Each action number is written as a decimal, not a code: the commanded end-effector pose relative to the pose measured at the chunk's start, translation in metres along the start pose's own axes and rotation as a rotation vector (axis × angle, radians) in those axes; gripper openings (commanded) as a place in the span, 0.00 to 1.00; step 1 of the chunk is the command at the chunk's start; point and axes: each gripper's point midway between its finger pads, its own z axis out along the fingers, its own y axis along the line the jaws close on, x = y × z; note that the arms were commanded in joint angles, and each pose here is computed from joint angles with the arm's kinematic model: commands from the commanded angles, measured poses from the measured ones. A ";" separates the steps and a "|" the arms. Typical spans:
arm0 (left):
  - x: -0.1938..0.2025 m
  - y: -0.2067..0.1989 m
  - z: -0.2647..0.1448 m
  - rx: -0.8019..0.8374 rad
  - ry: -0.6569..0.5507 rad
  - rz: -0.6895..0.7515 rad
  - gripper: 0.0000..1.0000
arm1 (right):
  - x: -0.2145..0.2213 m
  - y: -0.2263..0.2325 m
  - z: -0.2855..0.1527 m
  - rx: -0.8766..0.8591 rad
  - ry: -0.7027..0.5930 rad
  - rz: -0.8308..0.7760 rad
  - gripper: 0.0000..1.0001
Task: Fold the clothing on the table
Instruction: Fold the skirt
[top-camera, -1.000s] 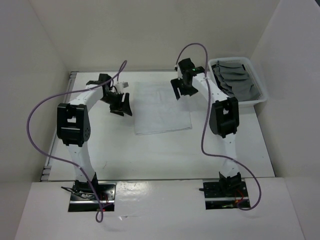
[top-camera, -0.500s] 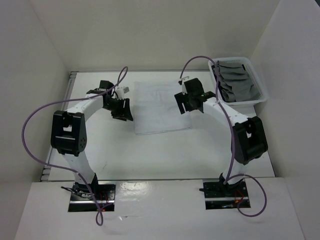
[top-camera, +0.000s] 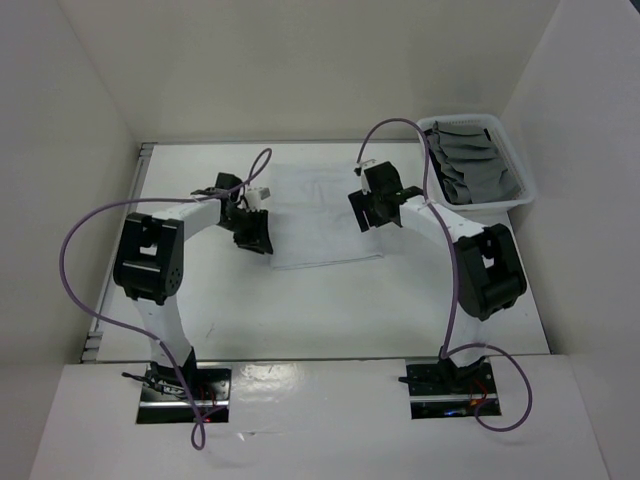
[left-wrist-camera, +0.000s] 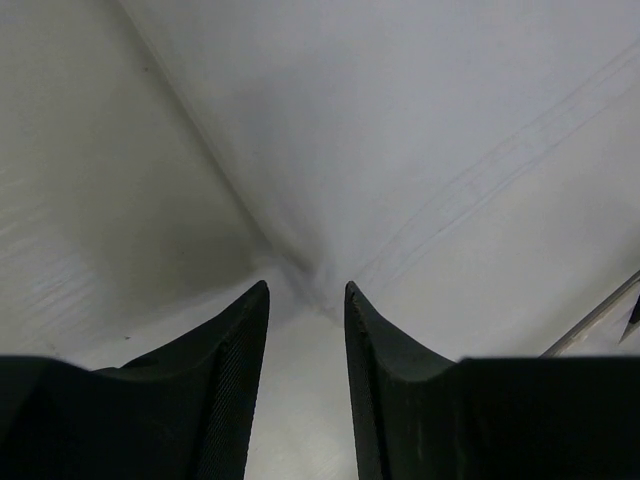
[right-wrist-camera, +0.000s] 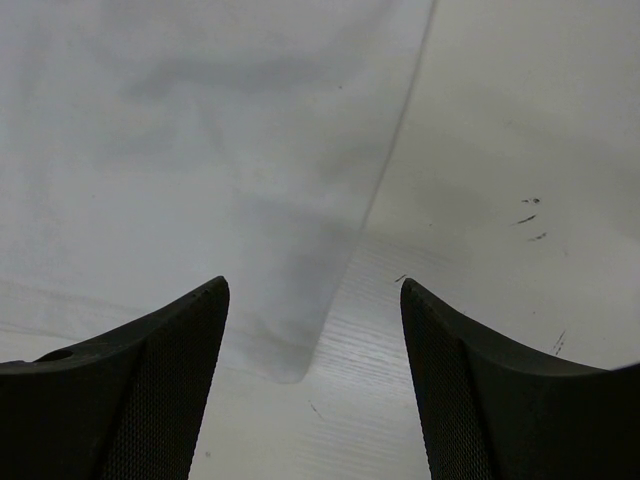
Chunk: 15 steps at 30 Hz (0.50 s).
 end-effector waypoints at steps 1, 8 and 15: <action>0.008 -0.002 0.011 -0.010 0.030 -0.001 0.43 | -0.009 -0.001 -0.004 0.007 -0.042 0.018 0.74; 0.019 0.005 0.011 -0.068 0.048 -0.002 0.43 | -0.009 -0.001 -0.011 -0.002 -0.054 0.001 0.74; 0.030 0.000 0.013 -0.063 0.078 0.025 0.40 | -0.005 0.000 -0.016 -0.011 -0.044 -0.001 0.74</action>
